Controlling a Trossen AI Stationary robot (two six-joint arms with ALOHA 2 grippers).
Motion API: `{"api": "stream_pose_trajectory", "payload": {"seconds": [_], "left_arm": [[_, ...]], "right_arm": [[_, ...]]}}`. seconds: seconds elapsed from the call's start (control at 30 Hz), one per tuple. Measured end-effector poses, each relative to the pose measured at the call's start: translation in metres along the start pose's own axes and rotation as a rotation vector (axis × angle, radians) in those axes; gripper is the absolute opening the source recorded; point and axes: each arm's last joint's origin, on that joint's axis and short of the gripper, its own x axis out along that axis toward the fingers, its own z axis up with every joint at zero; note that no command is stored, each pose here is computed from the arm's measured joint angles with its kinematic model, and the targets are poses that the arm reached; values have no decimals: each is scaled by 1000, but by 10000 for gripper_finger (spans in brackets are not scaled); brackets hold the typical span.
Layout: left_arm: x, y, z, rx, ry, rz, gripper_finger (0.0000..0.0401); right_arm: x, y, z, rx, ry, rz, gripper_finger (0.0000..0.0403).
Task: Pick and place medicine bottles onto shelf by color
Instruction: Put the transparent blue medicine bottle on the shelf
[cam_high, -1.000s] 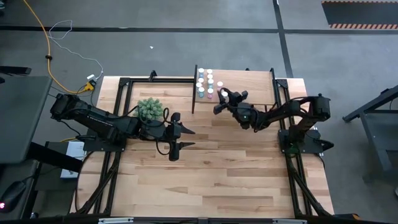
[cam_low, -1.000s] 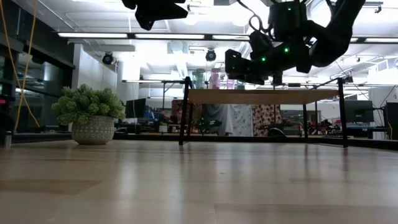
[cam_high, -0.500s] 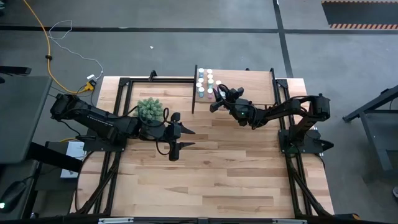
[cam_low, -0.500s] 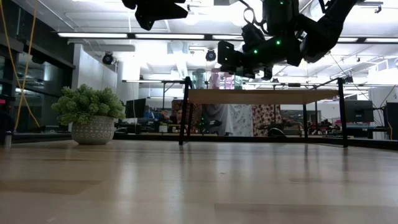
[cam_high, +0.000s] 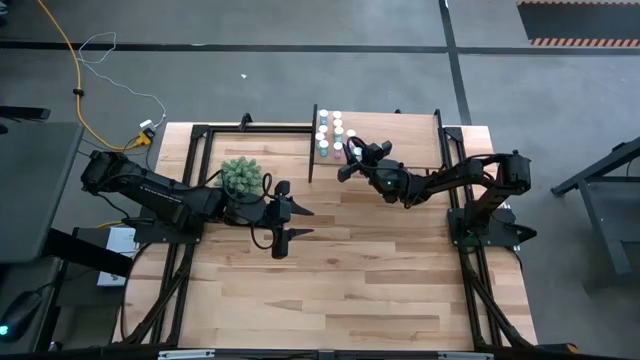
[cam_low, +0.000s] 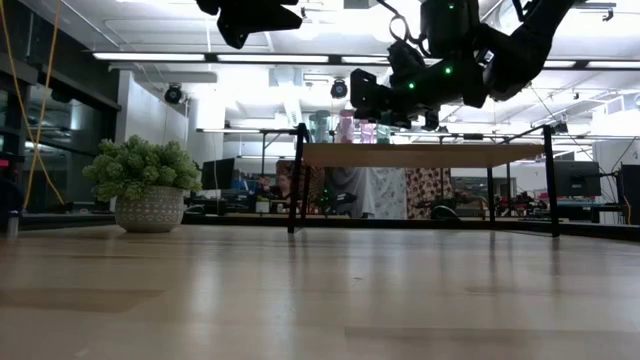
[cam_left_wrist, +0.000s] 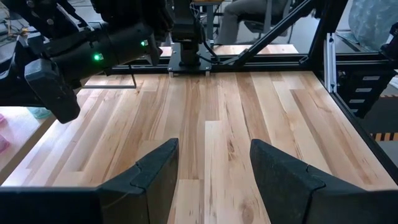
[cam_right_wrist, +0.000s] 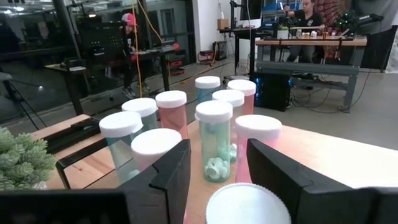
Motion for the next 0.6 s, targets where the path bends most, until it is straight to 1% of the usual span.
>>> {"api": "stream_pose_trajectory", "payload": {"seconds": [0.6], "left_arm": [[0, 0, 0, 0, 0, 0, 191]], "right_arm": [[-6, 5, 3, 4, -4, 14, 149]]}}
